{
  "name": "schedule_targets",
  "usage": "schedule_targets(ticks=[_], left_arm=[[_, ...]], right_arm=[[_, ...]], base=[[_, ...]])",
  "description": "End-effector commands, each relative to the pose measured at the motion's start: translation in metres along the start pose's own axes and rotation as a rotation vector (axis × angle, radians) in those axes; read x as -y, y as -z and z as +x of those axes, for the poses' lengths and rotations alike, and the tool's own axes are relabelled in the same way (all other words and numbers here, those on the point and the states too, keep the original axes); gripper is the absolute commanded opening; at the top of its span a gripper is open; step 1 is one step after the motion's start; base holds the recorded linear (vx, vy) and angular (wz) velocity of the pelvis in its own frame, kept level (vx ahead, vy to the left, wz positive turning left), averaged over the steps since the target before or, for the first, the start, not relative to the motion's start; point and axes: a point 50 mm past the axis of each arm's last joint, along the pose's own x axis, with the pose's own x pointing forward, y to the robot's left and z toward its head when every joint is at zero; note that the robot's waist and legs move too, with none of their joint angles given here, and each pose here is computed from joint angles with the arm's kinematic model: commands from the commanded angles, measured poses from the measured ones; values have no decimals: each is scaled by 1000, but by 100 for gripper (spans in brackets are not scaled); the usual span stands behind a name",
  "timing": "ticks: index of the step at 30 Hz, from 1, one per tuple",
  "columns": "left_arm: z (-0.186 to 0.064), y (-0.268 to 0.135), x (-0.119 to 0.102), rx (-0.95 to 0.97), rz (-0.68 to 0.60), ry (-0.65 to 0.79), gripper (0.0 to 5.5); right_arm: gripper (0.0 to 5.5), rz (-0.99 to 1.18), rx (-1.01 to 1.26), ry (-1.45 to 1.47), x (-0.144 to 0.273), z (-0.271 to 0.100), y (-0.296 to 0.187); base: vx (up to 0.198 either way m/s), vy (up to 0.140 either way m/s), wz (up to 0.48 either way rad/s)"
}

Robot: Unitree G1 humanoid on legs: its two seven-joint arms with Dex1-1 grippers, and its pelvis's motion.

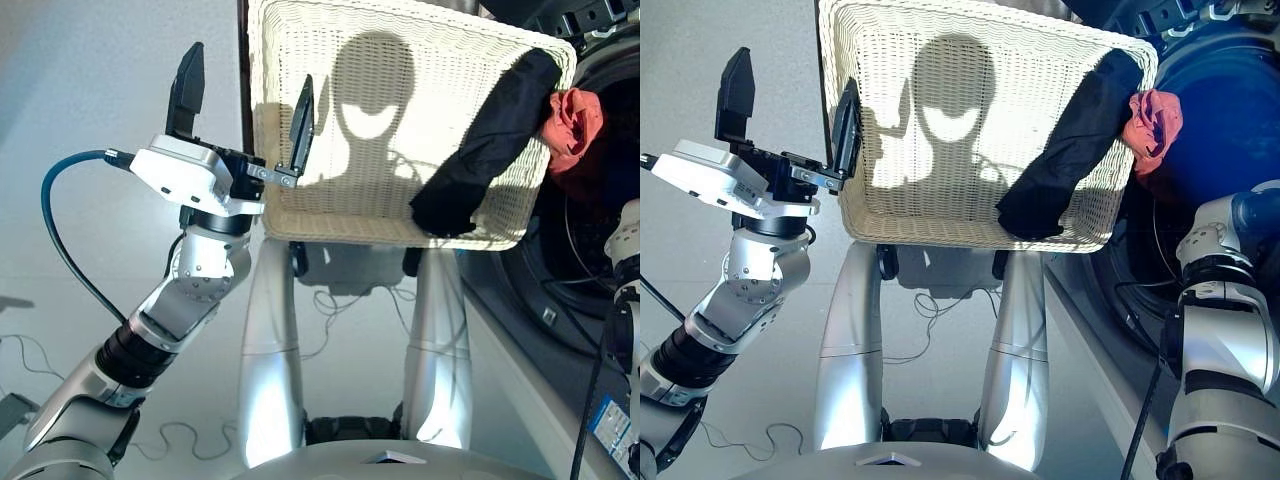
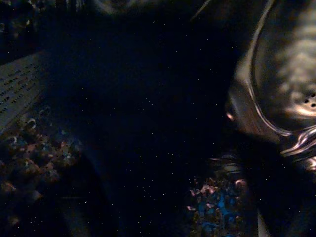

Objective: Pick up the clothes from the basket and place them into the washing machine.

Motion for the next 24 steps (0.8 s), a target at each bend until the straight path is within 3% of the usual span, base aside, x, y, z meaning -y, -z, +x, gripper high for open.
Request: schedule_targets(ticks=[1, 12, 16, 24], left_arm=[[-1, -26, 10, 130, -100, 11, 550], [0, -18, 8, 112, -134, -69, 550], [-5, -14, 7, 81, -122, -87, 550], [-11, -17, 3, 85, -38, -92, 550]], right_arm=[[550, 28, 102, -5, 10, 10, -20], [550, 44, -119, -516, -11, -122, 82], [550, 64, -151, -824, -21, -182, 85], [550, 8, 11, -1197, -43, -239, 60]], base=[[0, 0, 0], [0, 0, 0], [69, 7, -22], [0, 0, 0]])
